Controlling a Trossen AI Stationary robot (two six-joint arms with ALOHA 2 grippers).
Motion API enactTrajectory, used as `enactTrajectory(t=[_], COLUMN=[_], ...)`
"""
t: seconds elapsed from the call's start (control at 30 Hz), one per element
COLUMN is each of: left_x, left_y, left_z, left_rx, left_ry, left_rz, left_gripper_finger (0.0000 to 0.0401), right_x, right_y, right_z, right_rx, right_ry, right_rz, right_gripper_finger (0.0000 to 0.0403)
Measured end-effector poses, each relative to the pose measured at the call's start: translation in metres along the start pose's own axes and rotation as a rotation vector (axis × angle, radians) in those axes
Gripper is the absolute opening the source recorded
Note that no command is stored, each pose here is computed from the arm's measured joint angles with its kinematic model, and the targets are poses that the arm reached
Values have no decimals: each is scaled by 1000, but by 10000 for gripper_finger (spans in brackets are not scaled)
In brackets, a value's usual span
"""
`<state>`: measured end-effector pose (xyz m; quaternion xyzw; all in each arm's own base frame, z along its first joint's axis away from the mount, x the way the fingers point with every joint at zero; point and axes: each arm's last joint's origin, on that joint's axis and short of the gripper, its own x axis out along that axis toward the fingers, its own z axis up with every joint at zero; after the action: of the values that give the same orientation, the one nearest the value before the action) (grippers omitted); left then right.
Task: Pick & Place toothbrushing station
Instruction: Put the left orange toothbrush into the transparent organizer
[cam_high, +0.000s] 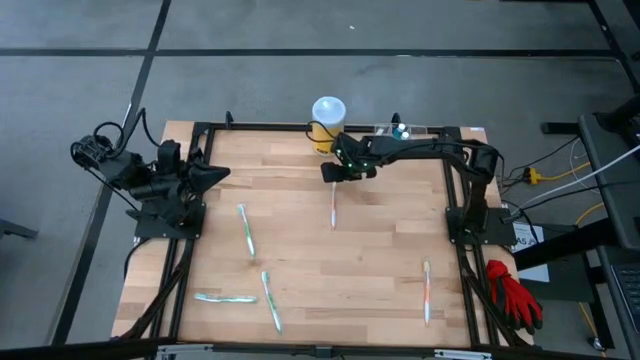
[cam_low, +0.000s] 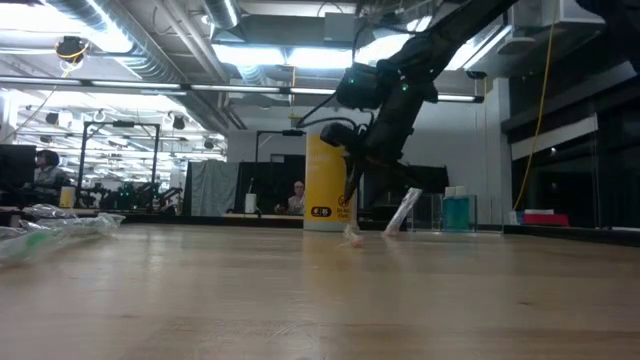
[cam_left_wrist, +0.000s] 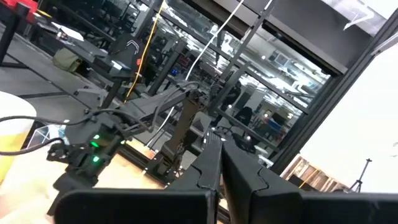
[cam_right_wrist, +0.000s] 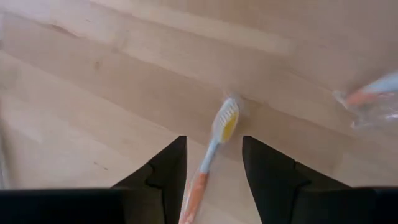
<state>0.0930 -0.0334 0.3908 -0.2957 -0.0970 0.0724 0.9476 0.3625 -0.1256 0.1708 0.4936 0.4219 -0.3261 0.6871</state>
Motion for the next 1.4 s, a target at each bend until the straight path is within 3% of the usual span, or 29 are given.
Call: enactTrajectory(t=[0.23, 1.17, 1.4], left_x=[0, 0, 0], left_y=[0, -3, -3], left_z=[0, 4, 4], left_rx=[7, 9, 7], left_ry=[4, -28, -29], left_rz=[-9, -35, -35], left_gripper_finger=[8, 8, 8], right_x=[17, 35, 35], right_y=[-5, -5, -3], right_z=[-1, 3, 5], right_rx=[13, 33, 29], right_ry=[59, -22, -55], right_rz=[-15, -24, -11], right_gripper_finger=[158, 157, 116])
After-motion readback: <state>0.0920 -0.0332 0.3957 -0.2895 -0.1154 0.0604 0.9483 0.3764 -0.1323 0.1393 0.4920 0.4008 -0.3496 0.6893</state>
